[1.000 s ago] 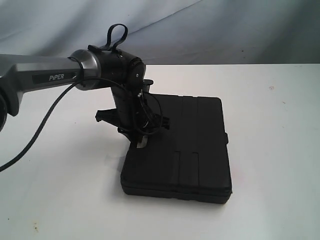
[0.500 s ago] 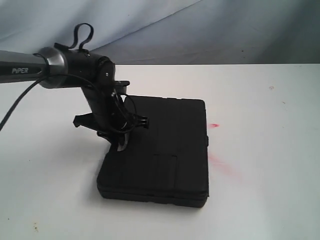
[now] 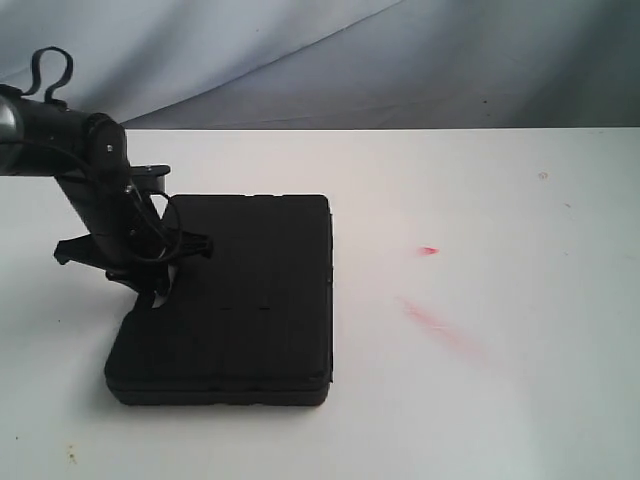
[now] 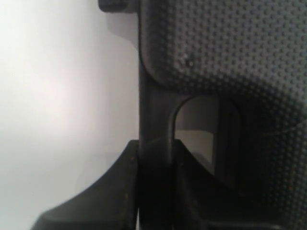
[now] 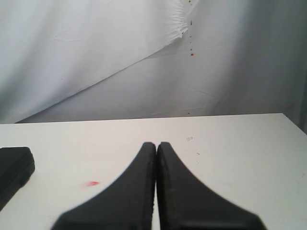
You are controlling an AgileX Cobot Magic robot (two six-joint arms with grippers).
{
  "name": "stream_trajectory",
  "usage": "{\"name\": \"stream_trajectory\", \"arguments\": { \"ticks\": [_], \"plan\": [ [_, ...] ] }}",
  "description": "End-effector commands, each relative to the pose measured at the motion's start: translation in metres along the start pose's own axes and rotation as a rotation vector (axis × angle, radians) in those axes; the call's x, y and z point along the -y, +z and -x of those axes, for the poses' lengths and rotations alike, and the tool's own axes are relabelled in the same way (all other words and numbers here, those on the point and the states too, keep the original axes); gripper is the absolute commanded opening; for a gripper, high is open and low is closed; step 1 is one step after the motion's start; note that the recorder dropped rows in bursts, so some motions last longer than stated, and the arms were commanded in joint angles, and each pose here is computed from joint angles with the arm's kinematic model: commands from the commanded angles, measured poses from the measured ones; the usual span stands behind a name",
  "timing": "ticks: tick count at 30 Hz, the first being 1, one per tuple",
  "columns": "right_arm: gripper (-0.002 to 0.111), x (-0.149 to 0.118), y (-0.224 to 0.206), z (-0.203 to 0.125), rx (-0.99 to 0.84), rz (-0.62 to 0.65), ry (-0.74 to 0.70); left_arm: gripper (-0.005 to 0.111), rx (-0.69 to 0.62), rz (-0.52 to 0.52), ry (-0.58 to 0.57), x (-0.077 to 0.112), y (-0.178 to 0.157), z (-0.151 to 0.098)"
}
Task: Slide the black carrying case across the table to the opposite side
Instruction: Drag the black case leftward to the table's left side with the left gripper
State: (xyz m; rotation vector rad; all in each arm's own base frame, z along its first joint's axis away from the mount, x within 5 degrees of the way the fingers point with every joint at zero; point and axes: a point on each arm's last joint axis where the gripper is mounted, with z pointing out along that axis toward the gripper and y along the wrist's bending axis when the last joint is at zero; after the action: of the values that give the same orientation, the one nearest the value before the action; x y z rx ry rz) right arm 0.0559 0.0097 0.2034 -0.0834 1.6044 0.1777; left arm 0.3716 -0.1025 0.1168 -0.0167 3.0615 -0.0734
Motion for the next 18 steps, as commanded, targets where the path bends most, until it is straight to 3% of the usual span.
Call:
{"name": "stream_trajectory", "arguments": {
  "ticks": [1, 9, 18],
  "plan": [
    [0.000, 0.000, 0.000, -0.001, 0.004, -0.005, 0.006, 0.000, 0.014, 0.024, 0.006, -0.026, -0.007, -0.001],
    [0.000, 0.000, 0.000, -0.001, 0.004, -0.005, 0.006, 0.000, 0.003, 0.037, -0.006, -0.054, -0.011, 0.000],
    [0.000, 0.000, 0.000, -0.001, 0.004, -0.005, 0.006, 0.000, 0.012, 0.042, 0.016, -0.055, -0.011, 0.001]
  ]
}}
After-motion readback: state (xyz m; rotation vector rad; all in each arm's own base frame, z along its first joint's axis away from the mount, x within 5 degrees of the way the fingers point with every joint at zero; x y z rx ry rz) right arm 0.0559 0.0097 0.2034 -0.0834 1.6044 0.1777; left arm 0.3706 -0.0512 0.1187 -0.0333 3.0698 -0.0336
